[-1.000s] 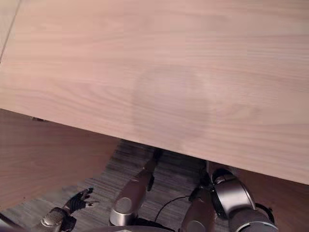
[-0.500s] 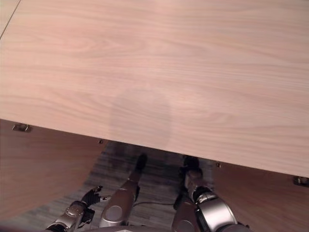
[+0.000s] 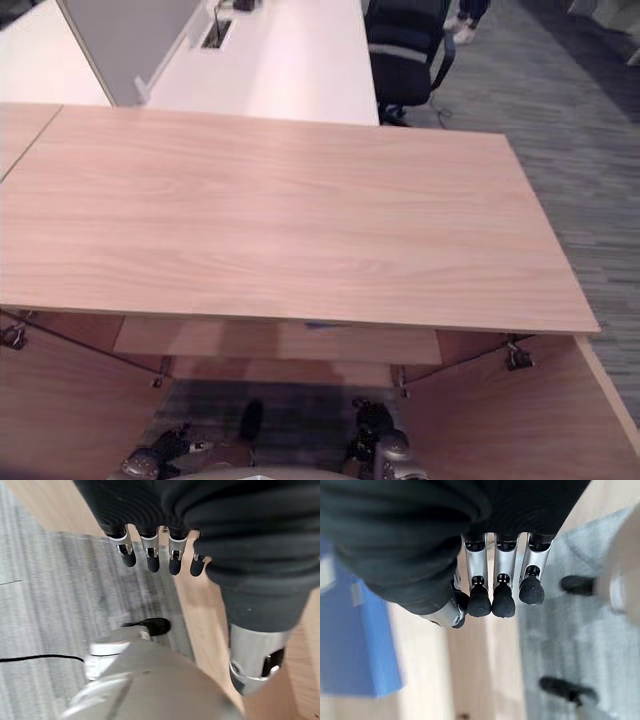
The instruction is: Put the empty folder in the office cabinet
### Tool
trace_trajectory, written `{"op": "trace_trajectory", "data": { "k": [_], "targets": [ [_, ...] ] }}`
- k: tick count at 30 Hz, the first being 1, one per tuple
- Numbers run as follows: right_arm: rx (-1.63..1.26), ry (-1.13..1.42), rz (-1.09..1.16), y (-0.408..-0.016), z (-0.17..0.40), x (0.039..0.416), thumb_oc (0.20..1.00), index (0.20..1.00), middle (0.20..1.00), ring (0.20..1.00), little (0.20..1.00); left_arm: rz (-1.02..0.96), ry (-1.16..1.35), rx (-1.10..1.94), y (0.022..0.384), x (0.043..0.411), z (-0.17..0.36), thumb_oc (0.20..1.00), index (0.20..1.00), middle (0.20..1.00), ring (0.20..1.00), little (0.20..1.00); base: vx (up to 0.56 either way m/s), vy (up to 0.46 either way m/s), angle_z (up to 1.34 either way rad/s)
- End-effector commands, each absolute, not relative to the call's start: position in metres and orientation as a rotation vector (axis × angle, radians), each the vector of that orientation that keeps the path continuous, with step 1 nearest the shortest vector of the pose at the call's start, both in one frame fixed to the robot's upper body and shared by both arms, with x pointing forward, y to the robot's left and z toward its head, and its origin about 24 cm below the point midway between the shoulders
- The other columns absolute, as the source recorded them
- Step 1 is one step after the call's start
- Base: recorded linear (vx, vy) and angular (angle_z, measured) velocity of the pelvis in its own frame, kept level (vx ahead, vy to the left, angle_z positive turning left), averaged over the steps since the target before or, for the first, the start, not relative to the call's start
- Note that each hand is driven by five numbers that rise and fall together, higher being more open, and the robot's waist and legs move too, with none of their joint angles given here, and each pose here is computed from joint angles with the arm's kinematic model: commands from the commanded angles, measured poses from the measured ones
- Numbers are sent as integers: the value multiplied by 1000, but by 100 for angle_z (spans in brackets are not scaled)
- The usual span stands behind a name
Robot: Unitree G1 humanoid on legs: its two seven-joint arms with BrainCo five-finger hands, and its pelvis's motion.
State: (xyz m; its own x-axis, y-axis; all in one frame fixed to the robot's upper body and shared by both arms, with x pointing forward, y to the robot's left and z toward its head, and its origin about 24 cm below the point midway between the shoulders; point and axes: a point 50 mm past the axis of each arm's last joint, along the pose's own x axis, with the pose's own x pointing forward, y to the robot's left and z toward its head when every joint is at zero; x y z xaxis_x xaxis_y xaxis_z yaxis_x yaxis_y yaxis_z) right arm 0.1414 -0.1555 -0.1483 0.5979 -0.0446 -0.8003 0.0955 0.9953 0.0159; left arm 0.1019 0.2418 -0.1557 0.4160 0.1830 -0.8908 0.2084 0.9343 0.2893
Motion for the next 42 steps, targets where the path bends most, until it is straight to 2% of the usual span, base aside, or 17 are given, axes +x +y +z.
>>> {"op": "trace_trajectory", "data": {
  "k": [1, 11, 18, 21, 35, 38, 40, 42],
  "targets": [
    [22, 817, 14, -150, -134, 164, 200, 200, 200, 200, 200, -4, 1147, 394, 244, 104, -155, 1000, 1000, 1000, 1000, 1000, 86, -3, -8],
    [-131, 506, 154, -158, -87, 197, 200, 200, 200, 200, 200, -35, 1190, 404, 252, 79, -157, 1000, 1000, 1000, 1000, 1000, 38, 20, -4],
    [-210, 296, 111, -166, -49, 231, 200, 200, 200, 200, 200, -52, 1185, 396, 249, 75, -158, 1000, 1000, 1000, 1000, 1000, 13, 1, -3],
    [-227, 323, 18, -177, -49, 250, 200, 200, 200, 200, 200, -73, 1155, 409, 249, 82, -156, 1000, 1000, 1000, 1000, 1000, 2, -15, 4],
    [-204, 512, -107, -196, -78, 244, 200, 200, 200, 200, 200, -91, 1101, 415, 245, 99, -153, 1000, 1000, 1000, 1000, 1000, -16, -5, 7],
    [-206, 498, -126, -198, -72, 255, 200, 200, 200, 200, 200, -91, 1060, 421, 243, 111, -149, 1000, 1000, 1000, 1000, 1000, -85, 11, 2],
    [-202, 493, -153, -198, -68, 263, 200, 200, 200, 200, 200, -101, 973, 402, 231, 138, -143, 1000, 1000, 1000, 1000, 1000, -133, 7, 4],
    [-195, 493, -155, -196, -66, 267, 200, 200, 200, 200, 200, -94, 951, 395, 229, 147, -140, 1000, 1000, 1000, 1000, 1000, -72, -1, 2]
  ]
}}
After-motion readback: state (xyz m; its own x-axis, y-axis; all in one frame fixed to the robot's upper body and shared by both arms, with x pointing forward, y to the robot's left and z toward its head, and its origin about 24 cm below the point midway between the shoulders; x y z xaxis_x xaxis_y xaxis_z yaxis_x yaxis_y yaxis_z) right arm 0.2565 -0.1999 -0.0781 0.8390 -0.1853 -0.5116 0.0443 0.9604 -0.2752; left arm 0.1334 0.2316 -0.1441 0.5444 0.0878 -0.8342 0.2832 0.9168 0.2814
